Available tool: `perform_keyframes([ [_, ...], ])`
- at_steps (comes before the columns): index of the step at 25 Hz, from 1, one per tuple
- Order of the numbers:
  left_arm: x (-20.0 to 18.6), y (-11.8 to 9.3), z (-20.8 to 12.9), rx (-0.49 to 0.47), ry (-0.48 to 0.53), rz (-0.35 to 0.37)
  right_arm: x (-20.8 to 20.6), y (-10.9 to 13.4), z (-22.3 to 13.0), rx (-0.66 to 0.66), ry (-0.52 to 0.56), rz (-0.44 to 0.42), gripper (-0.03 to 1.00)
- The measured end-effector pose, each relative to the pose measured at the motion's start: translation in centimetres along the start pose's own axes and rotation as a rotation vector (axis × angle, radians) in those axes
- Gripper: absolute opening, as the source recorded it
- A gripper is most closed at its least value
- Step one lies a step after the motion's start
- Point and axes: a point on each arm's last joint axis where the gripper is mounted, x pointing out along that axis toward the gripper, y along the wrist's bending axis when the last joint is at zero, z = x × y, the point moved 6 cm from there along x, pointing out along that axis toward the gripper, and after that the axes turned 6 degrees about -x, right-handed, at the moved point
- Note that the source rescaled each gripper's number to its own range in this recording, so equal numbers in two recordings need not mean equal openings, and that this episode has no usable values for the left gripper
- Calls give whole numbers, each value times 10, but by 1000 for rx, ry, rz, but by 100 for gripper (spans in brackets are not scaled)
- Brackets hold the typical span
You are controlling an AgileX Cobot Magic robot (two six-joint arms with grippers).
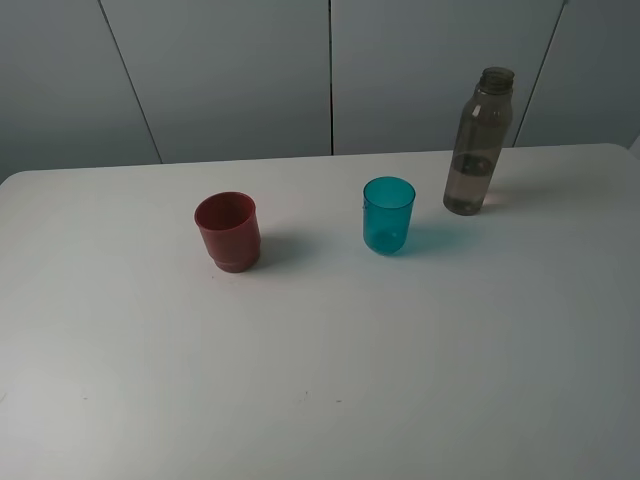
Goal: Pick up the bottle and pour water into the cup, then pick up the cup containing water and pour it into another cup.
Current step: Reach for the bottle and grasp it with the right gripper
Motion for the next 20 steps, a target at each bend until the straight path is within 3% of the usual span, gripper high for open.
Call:
perform_keyframes([
  [14,0,0,0,0,0,0,0,0,0,1,0,2,100],
  [20,0,0,0,0,0,0,-4,8,7,29,-28,54,100],
])
